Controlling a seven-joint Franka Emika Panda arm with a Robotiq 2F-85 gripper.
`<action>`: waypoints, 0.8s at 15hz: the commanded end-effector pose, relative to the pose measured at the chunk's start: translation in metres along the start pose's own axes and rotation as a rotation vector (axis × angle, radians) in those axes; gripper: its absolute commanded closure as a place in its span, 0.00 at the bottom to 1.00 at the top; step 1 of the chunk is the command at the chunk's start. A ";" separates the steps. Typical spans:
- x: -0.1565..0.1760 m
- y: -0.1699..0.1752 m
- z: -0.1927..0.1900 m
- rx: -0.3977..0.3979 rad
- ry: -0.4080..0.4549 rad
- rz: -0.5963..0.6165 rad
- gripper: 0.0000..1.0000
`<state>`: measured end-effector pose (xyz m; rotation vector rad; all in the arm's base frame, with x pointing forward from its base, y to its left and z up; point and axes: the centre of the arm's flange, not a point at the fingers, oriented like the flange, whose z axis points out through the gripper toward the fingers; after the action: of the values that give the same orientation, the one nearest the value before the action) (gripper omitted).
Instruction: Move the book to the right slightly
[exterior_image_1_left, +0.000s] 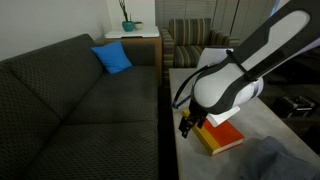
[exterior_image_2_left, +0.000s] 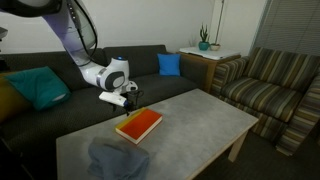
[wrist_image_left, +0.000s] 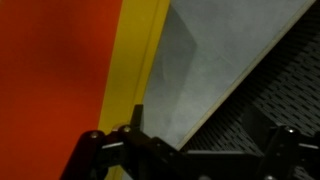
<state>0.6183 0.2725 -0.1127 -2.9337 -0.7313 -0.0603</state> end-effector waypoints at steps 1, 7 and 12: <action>0.033 0.012 0.027 0.058 0.041 -0.003 0.00; 0.026 -0.008 0.041 0.137 0.015 -0.007 0.00; -0.014 -0.027 0.066 0.183 -0.068 0.013 0.00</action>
<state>0.5891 0.2937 -0.1243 -2.8007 -0.6966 0.0303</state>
